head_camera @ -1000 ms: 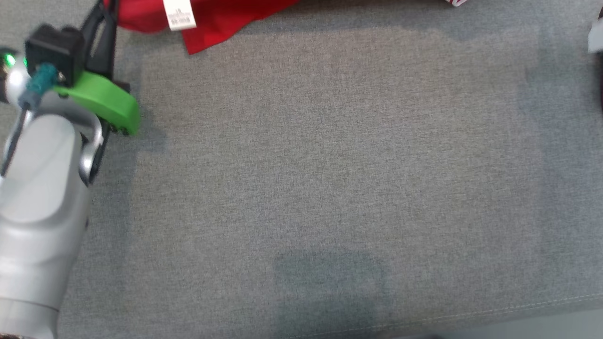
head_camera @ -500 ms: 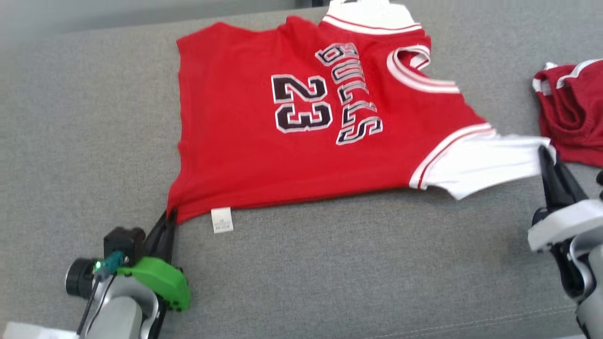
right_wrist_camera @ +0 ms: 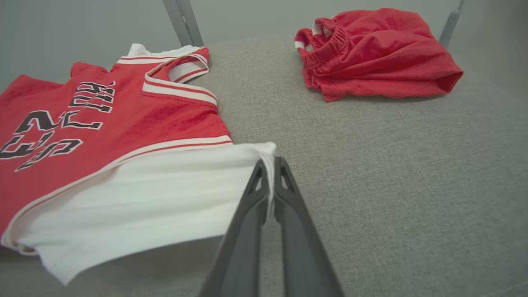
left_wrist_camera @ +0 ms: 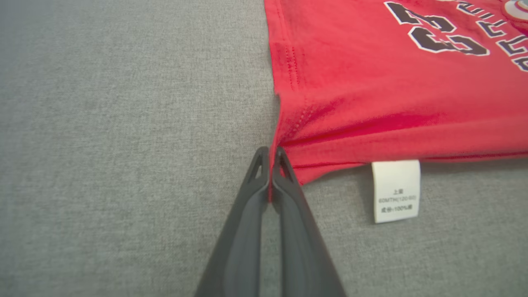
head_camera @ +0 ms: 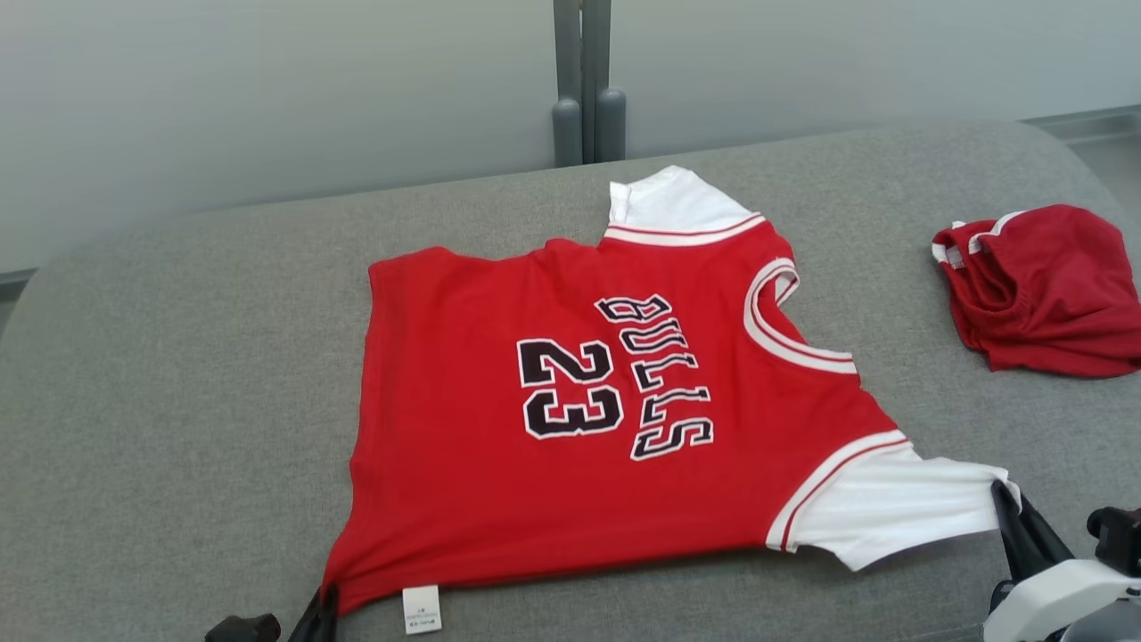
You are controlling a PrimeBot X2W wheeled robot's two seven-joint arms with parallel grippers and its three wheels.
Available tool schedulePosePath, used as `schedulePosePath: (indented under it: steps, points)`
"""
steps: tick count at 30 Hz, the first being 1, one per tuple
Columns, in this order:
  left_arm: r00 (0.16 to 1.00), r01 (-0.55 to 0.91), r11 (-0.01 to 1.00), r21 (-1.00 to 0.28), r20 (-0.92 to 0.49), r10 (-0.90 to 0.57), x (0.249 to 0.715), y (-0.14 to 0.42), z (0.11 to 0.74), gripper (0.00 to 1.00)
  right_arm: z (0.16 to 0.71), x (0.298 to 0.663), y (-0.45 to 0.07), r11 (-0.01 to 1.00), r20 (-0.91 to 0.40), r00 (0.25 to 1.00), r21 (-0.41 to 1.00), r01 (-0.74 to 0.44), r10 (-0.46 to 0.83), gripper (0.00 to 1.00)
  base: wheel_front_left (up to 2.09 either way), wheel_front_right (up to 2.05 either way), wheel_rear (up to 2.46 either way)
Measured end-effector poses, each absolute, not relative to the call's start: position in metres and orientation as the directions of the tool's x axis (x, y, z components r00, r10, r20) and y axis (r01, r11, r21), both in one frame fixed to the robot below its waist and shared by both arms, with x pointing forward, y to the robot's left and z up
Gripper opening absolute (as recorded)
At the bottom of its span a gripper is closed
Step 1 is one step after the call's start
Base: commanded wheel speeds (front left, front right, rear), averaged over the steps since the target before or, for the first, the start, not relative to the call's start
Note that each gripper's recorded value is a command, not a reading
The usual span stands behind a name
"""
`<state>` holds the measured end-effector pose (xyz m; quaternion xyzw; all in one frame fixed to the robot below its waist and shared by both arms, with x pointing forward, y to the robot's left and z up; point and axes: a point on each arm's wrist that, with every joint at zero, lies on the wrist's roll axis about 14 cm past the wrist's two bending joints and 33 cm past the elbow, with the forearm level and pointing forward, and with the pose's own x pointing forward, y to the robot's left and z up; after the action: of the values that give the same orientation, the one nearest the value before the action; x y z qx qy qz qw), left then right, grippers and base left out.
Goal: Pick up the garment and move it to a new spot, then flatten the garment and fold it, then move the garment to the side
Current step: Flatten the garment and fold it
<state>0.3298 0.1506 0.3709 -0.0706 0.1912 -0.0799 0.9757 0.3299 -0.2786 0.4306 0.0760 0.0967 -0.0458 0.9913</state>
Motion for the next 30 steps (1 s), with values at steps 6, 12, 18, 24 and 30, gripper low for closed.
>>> schedulePosePath:
  steps: [6, 12, 18, 24, 30]
  points:
    - [0.911, 0.12, 0.979, -0.162, -0.375, -0.174, 0.305, 0.151, 0.367, 0.0, 0.43, 0.312, -0.278, 0.982, -0.192, 0.978, 0.148, 0.115, -0.085, 0.0, 0.0, 0.0, 0.0]
    - [0.904, 0.092, 0.98, -0.176, -0.398, -0.156, 0.279, 0.153, 0.358, 0.0, 0.419, 0.294, -0.272, 0.983, -0.223, 0.972, 0.15, 0.107, -0.072, 0.0, 0.0, 0.0, 0.0]
    - [0.899, 0.047, 0.982, -0.185, -0.42, -0.122, 0.257, 0.16, 0.35, 0.0, 0.409, 0.282, -0.267, 0.986, -0.251, 0.966, 0.142, 0.092, -0.054, 0.0, 0.0, 0.0, 0.0]
    - [0.899, 0.033, 0.982, -0.188, -0.424, -0.111, 0.25, 0.16, 0.349, 0.0, 0.398, 0.266, -0.269, 0.99, -0.296, 0.954, 0.119, 0.081, -0.042, 0.0, 0.0, 0.0, 0.0]
    - [0.917, 0.051, 0.981, -0.185, -0.381, -0.119, 0.265, 0.158, 0.361, 0.0, 0.414, 0.274, -0.263, 0.99, -0.24, 0.97, 0.129, 0.056, -0.023, 0.0, 0.0, 0.0, 0.0]
